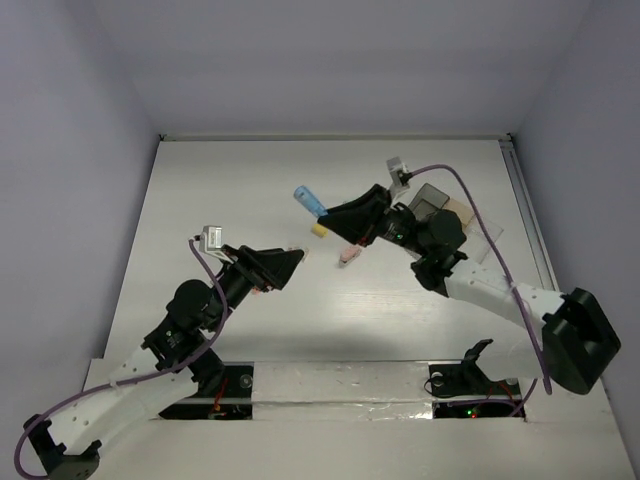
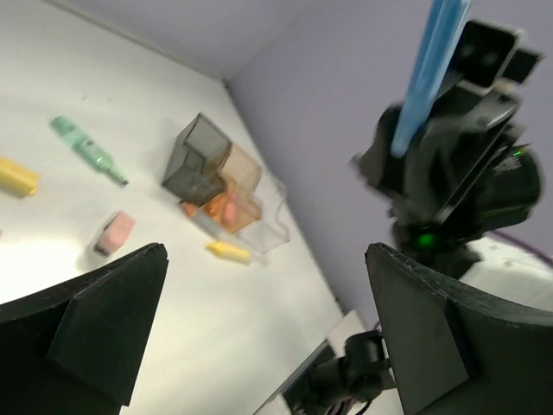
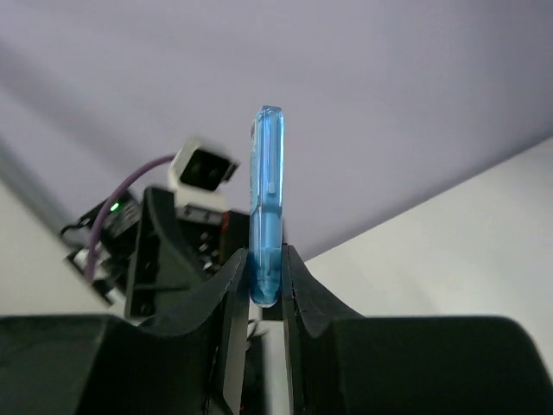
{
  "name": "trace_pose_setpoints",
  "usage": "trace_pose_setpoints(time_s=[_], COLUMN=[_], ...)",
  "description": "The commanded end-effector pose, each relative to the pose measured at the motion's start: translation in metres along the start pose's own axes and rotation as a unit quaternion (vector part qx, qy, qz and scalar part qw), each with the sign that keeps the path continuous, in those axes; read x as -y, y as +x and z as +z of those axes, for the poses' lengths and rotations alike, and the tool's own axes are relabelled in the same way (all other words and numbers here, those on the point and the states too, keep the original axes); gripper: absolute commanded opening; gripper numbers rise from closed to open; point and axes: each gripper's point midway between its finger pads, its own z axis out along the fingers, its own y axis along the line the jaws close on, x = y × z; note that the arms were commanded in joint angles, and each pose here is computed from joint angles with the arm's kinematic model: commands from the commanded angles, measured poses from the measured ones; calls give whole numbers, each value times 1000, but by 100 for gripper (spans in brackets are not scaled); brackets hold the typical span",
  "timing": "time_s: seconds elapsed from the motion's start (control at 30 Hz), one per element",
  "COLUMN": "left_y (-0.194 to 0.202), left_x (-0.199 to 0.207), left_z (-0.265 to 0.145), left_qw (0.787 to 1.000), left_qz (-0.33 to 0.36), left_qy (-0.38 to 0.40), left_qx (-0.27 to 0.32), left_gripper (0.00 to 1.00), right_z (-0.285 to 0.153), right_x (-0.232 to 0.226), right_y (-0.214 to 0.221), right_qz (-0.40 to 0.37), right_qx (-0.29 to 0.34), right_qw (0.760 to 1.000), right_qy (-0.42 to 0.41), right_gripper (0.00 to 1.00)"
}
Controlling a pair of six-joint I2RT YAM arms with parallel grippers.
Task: Sort the stationery into containers
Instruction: Close the pen cap on the pen, then place the pen in the storage box.
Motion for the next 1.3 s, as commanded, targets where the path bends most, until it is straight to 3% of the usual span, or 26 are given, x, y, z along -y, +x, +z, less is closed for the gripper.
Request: trace_pose_setpoints(time_s=[0.0, 0.13, 0.23, 0.3, 0.4, 0.57, 0.67, 1.27], left_y=[-8, -9, -5, 2, 11, 20, 22, 32], left_x=[1, -6, -13, -19, -24, -34, -39, -47], left_z=[-8, -13, -14, -15, -16, -19, -22, -23], left_qw=[1000, 999, 998, 998, 998, 997, 996, 995], left_qz=[28, 46, 53, 57, 58, 71, 81, 97], left_qy=[-13, -21, -27, -28, -19, -19, -21, -7], left_qx=[-1, 3, 1, -4, -11, -19, -17, -20], left_gripper=[99, 99, 99, 99, 99, 99, 99, 99], right_z=[-20, -71, -137, -192, -246, -300, -320, -347], right_x=[33, 88, 136, 164, 182, 208, 218, 256], right_y=[-30, -38, -46, -46, -48, -27, -15, -10], right_qz=[-38, -56, -49, -33, -14, 28, 53, 89], right_qx=[40, 44, 54, 60, 66, 34, 18, 19], right_qw=[993, 957, 889, 828, 775, 719, 701, 654], right_qy=[103, 281, 453, 556, 628, 694, 711, 751], right_gripper=[0, 0, 0, 0, 0, 0, 0, 0])
